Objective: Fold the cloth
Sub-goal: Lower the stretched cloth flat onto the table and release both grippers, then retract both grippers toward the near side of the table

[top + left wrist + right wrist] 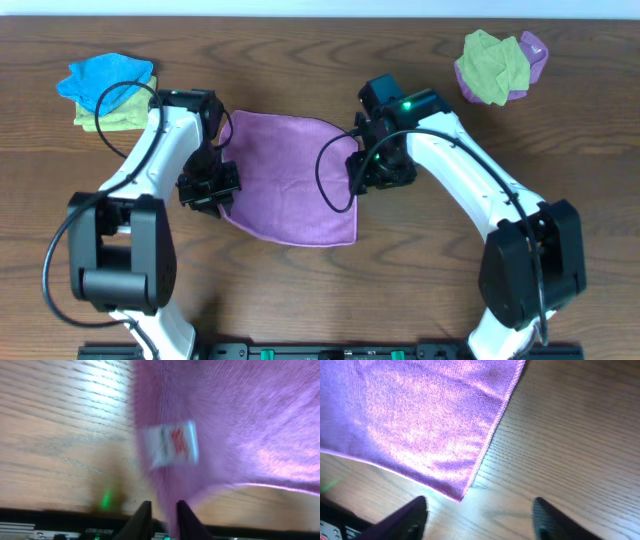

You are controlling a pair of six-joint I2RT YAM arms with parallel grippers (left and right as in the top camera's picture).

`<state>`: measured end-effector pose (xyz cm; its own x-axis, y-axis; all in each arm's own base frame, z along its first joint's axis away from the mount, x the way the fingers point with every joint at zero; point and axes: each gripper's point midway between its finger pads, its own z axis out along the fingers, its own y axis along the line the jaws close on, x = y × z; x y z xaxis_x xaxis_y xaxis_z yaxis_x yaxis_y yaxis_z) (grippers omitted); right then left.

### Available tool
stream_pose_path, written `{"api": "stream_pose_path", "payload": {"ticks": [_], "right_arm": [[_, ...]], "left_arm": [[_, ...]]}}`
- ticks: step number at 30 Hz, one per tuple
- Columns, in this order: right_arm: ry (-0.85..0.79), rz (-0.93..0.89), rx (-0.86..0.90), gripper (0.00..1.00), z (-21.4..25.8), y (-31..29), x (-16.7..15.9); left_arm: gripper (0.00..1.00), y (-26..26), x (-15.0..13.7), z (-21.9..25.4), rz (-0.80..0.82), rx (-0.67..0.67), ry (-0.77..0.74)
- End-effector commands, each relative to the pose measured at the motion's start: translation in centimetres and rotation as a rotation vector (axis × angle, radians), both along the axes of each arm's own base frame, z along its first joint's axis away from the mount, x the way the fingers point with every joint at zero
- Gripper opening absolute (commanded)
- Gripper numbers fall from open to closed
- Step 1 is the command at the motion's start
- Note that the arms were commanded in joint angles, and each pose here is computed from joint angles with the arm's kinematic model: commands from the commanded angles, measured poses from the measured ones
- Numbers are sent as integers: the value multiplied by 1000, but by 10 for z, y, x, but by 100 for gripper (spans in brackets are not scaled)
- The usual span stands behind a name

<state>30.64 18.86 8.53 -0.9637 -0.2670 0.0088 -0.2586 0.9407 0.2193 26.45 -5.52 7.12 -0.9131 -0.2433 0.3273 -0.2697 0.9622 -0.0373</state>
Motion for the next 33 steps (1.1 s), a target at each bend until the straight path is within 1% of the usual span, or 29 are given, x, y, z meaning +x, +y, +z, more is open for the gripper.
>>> {"api": "stream_pose_path", "payload": {"ticks": [1, 2, 3, 4, 5, 8, 10, 13, 14, 17, 19, 23, 26, 29, 31, 33], "right_arm": [[-26, 16, 7, 71, 5, 4, -1], [-33, 16, 11, 70, 5, 4, 0], [-38, 16, 13, 71, 6, 5, 1], [-43, 16, 16, 70, 6, 6, 3], [-46, 16, 22, 70, 7, 6, 3], [-55, 20, 63, 67, 13, 13, 3], [-89, 24, 91, 68, 24, 16, 6], [-141, 44, 114, 67, 43, 14, 5], [-163, 58, 126, 66, 52, 13, 3], [-221, 69, 146, 61, 76, 6, -3], [-241, 58, 153, 61, 83, -2, -12], [-239, 19, 176, 59, 75, -24, -43], [-248, -51, 224, 59, 67, -37, -63], [-268, -143, 296, 62, 61, -47, -79], [-267, -206, 332, 63, 54, -51, -89], [-256, -264, 384, 66, 46, -51, -100]], "left_arm": [[25, 5, 3, 17, -9, 20, -74], [33, 7, 4, 20, -7, 29, -92], [44, 8, 4, 23, -8, 34, -101], [81, 10, 4, 26, -6, 42, -110], [95, 11, 3, 28, -8, 51, -115], [95, 12, 0, 33, -5, 56, -121], [95, 13, -1, 38, -1, 56, -138], [95, 16, -2, 52, 5, 71, -189], [95, 18, -3, 58, 6, 79, -210], [95, 24, -13, 74, 23, 84, -280], [95, 27, -26, 79, 57, 66, -312], [95, 33, -65, 69, 158, -17, -354], [95, 32, -85, 59, 214, -82, -376], [95, 28, -98, 49, 255, -131, -385], [95, 23, -102, 42, 262, -158, -379], [95, 13, -103, 33, 277, -216, -370]]}}
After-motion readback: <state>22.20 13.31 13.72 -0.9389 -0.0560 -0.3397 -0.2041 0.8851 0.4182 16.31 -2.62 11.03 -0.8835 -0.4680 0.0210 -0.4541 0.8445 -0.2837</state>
